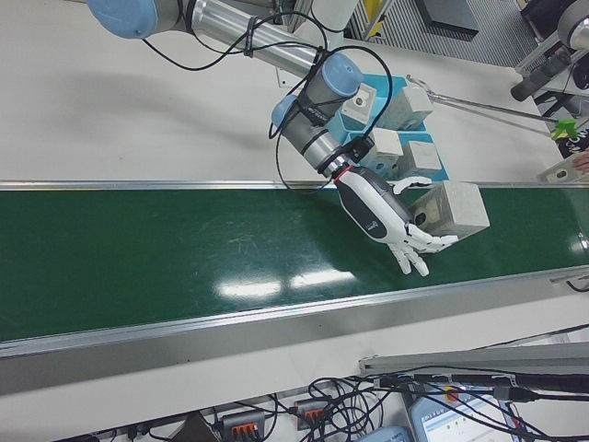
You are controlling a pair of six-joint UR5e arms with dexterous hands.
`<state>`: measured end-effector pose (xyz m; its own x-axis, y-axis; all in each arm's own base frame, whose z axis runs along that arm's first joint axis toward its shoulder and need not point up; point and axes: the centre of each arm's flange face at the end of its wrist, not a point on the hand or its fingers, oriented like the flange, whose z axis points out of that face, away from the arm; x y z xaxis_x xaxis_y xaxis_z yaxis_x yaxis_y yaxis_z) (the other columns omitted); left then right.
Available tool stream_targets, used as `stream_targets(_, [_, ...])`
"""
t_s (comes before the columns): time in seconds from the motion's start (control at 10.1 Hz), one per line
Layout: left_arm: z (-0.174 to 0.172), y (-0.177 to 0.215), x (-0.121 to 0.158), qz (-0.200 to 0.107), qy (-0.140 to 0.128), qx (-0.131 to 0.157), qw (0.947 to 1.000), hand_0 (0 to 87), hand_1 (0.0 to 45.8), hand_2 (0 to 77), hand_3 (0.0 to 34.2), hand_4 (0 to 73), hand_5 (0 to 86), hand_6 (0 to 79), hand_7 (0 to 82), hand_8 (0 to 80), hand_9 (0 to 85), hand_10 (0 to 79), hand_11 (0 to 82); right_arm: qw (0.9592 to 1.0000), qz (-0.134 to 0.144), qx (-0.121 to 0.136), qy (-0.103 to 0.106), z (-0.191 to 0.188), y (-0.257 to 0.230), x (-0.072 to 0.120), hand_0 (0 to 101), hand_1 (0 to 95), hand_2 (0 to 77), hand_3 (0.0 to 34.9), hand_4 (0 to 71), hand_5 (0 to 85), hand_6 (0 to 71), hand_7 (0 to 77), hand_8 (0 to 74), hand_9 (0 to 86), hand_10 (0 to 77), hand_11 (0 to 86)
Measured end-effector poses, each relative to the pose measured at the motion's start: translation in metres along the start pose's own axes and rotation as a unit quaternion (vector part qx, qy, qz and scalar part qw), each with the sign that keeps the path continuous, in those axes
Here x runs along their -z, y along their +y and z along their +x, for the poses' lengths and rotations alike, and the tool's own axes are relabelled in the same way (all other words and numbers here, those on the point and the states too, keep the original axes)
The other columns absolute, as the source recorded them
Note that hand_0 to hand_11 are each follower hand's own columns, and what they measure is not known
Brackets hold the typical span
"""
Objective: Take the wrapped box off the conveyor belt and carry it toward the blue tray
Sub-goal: 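Lower the right hand into the path of the wrapped white box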
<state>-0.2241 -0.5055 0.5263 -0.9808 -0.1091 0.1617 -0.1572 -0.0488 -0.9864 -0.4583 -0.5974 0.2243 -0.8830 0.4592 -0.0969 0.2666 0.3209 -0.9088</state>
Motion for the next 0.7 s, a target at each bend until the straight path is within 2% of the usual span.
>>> stream_targets(0.7, [0.0,0.0,0.0,0.0,0.0,0.0,1.0,0.0,0.0,1.1,0.0,0.0,0.5,0.0,0.5,0.5,0.0,0.5,0.0,1.0,0.001,0.0,0.0,0.0,-0.0008,0.0005,52,20.7,21.8,16.5,13.6,23.5,7.1,25.1,0.5,3.3,0.0,1.6])
